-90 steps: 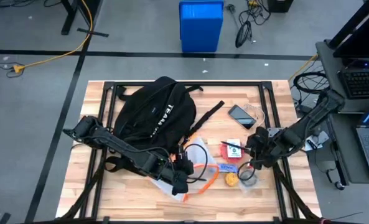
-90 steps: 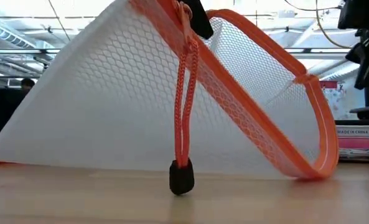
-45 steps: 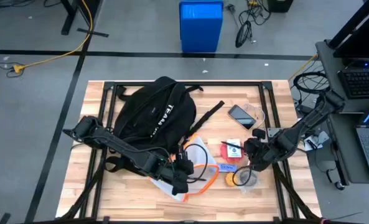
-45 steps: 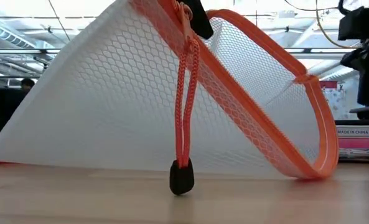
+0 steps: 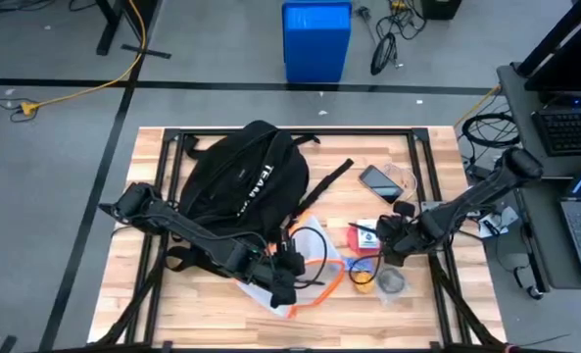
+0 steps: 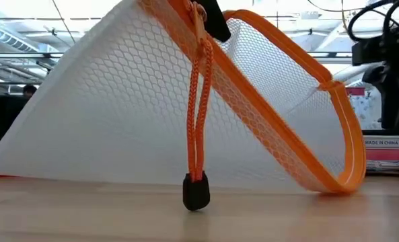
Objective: Unpack backpack
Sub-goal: Put the black pen into the orange zip bag
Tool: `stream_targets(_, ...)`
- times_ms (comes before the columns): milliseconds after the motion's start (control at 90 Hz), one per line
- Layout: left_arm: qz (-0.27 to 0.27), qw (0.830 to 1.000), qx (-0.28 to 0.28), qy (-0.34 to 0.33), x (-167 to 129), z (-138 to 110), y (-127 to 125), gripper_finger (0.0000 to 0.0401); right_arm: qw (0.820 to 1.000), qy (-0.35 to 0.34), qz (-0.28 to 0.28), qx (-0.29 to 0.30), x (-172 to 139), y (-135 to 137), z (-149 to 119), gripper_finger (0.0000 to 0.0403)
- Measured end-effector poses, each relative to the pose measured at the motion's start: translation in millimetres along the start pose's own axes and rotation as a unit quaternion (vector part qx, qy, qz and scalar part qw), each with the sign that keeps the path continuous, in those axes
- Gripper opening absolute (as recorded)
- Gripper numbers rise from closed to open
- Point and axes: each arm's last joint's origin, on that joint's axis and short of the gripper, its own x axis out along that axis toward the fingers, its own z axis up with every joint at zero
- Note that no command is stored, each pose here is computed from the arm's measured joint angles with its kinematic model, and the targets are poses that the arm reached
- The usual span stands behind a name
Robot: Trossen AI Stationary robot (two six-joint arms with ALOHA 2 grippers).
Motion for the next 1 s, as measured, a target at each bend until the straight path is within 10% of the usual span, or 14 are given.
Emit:
stream_targets(356, 0.0, 1.0, 0.0, 0.0, 0.0, 0.0, 0.0, 0.0, 0.999, 0.044, 0.004, 0.003, 16.0, -1.4, 11.2, 0.0139)
stream_targets(656, 0.001, 1.0, 0.001, 0.0, 0.0, 0.0, 0.0, 0.0, 0.998, 0.058, -0.005, -0.005, 23.0, -6.6, 17.0, 0.0017)
stream_targets(1000, 0.001, 1.0, 0.001, 0.0, 0.0, 0.0, 0.1, 0.0, 0.999, 0.036, 0.014, -0.012, 15.0, -2.6, 26.4, 0.0011)
